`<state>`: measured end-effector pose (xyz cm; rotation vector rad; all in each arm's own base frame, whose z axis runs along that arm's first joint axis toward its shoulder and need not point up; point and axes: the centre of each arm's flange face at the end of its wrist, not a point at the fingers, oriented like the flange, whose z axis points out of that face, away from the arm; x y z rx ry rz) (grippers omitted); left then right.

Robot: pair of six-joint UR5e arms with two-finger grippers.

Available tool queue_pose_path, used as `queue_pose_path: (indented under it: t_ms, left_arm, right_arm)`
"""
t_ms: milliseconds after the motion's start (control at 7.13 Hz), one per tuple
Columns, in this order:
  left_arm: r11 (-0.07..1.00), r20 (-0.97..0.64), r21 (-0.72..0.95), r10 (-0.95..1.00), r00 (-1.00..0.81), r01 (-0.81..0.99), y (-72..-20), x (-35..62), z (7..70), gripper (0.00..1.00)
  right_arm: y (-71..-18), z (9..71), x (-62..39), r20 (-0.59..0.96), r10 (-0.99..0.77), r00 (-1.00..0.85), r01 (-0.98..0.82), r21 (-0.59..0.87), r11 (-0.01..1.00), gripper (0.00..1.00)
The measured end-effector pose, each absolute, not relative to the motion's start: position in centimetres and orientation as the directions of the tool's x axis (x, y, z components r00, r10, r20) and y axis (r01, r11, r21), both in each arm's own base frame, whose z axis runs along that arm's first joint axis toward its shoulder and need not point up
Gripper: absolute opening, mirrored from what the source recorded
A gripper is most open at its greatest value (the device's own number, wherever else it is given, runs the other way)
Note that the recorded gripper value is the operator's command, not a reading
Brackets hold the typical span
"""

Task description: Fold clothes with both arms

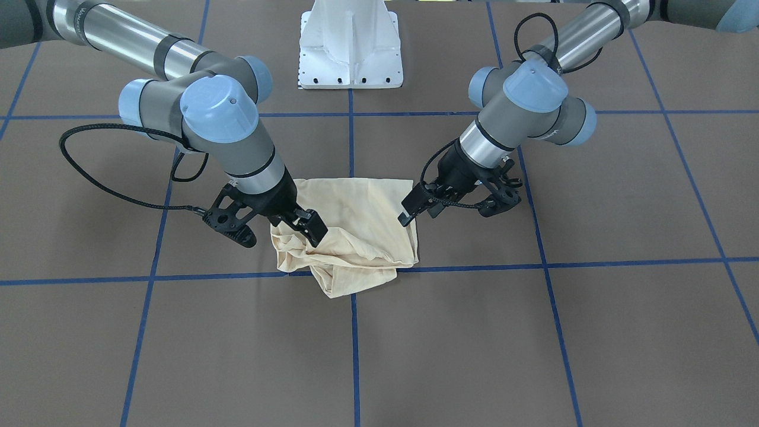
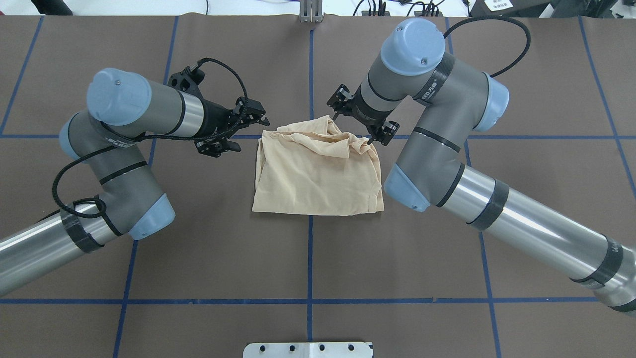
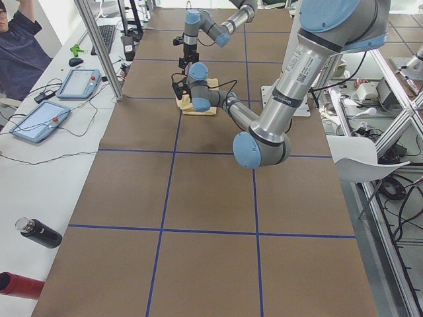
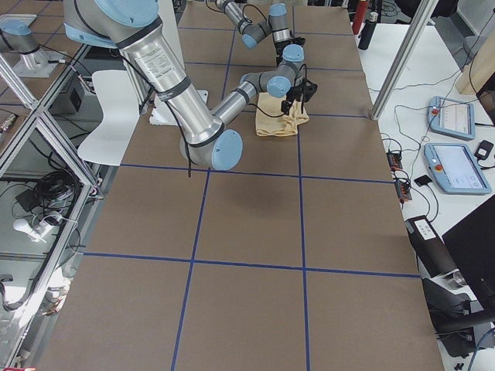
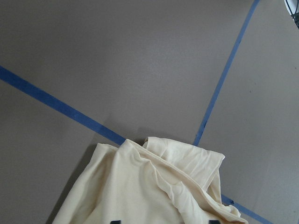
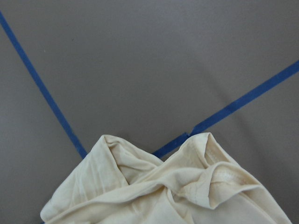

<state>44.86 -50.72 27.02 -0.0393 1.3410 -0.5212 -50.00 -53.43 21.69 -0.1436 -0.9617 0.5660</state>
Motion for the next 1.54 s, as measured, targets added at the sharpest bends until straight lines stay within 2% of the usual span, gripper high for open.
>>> queue_pose_path:
  t_ms: [421,701,981,1262,1542]
  left_arm:
    - [0.905,-0.929,-0.27,-0.335,0.159,0.329,-51.2,40.9,29.0,0.99]
    - [0.906,-0.927,-0.266,-0.334,0.171,0.329,-51.3,40.1,30.0,0.99]
    - [0.906,-0.924,-0.268,-0.338,0.177,0.329,-51.2,40.0,30.4,1.0]
    - [0.903,-0.92,-0.272,-0.346,0.187,0.331,-51.1,40.0,31.4,0.99]
    - [0.903,-0.918,-0.274,-0.348,0.191,0.332,-51.1,40.1,31.7,0.99]
  right_arm:
    - [-46.7,21.0,-57.2,0.764,0.345,0.546,-0.324,-0.187,0.927,1.0]
    - [-46.0,21.5,-60.3,0.735,0.231,0.638,-0.276,-0.062,0.959,1.0]
    - [-49.0,21.2,-61.7,0.705,0.181,0.686,-0.259,0.005,0.966,1.0]
    - [-54.5,19.3,-60.9,0.69,0.167,0.704,-0.274,0.047,0.96,1.0]
    - [-58.3,20.1,-60.8,0.686,0.154,0.711,-0.281,0.076,0.957,1.0]
